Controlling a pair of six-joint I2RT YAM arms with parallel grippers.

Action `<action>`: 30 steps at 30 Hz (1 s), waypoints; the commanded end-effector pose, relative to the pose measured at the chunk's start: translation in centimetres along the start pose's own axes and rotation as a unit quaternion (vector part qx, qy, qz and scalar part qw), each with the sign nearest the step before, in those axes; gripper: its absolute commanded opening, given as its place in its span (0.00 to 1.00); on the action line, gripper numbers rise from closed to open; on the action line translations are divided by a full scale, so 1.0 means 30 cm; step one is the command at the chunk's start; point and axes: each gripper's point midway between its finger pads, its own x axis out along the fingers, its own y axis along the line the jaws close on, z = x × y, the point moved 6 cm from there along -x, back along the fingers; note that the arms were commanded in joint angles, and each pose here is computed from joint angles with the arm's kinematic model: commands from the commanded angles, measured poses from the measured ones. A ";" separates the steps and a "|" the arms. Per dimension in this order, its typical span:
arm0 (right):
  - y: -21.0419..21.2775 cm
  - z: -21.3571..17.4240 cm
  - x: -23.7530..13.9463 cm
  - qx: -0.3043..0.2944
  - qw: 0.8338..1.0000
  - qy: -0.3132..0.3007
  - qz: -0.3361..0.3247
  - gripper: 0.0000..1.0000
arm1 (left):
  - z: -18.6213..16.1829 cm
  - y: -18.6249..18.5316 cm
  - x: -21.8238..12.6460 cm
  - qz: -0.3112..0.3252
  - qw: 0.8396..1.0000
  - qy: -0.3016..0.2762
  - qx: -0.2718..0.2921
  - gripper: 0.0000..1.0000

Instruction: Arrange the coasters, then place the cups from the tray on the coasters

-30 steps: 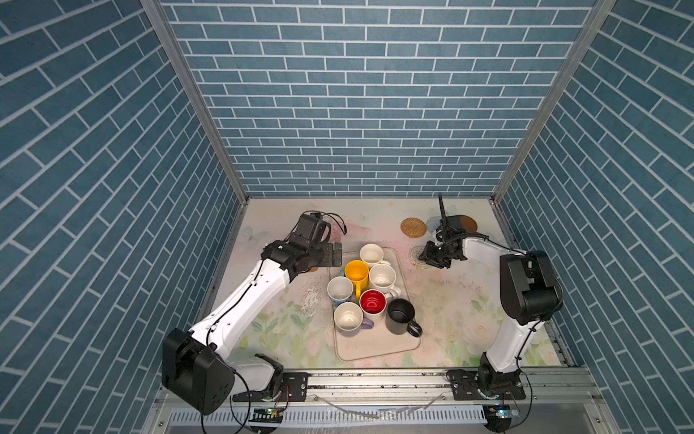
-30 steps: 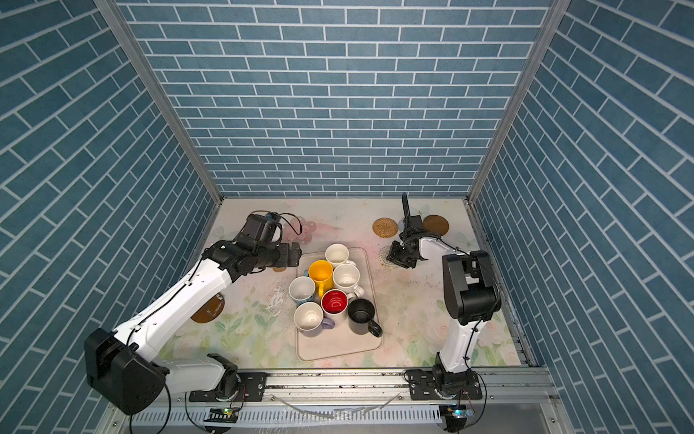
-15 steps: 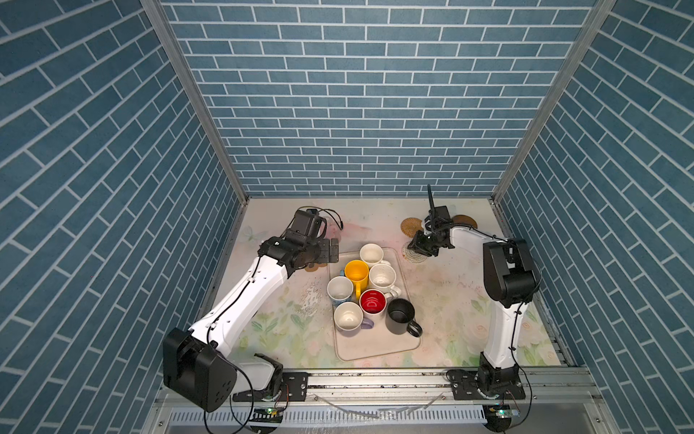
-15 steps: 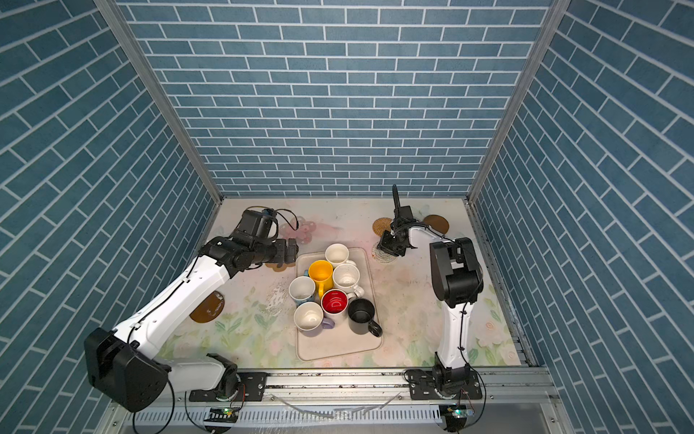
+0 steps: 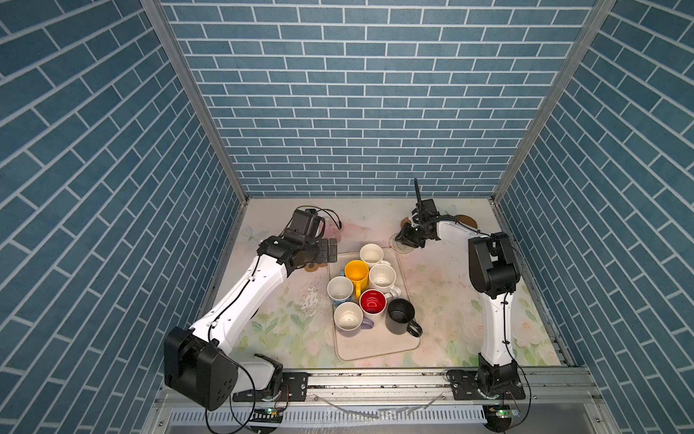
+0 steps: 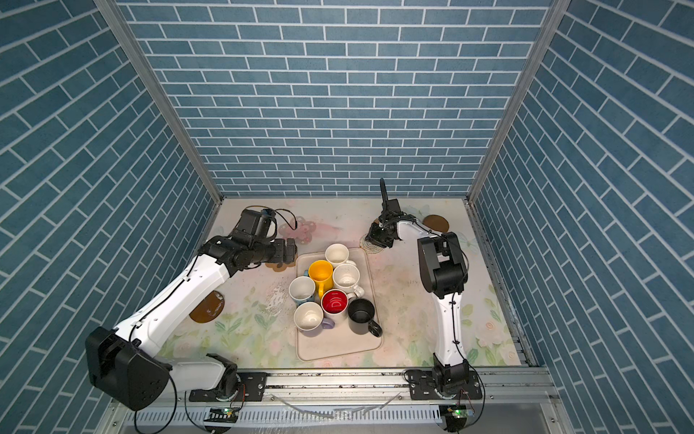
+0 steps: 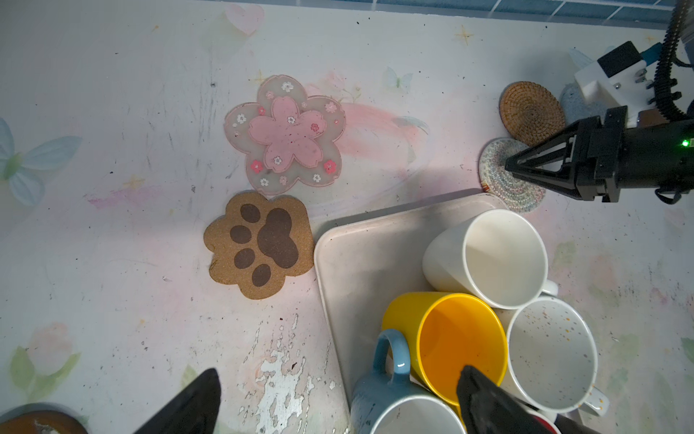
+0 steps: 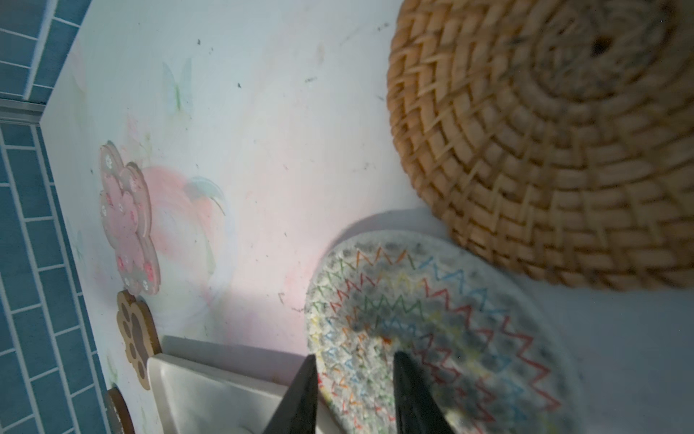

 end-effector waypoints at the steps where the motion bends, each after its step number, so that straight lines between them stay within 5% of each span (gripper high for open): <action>1: -0.007 -0.022 0.063 0.019 0.999 0.025 -0.011 0.35 | 0.006 0.013 -0.012 0.005 1.000 0.007 0.004 0.99; 30: 0.079 0.177 0.229 0.024 1.000 -0.011 0.007 0.34 | -0.018 0.073 0.019 0.030 0.999 0.030 -0.006 0.99</action>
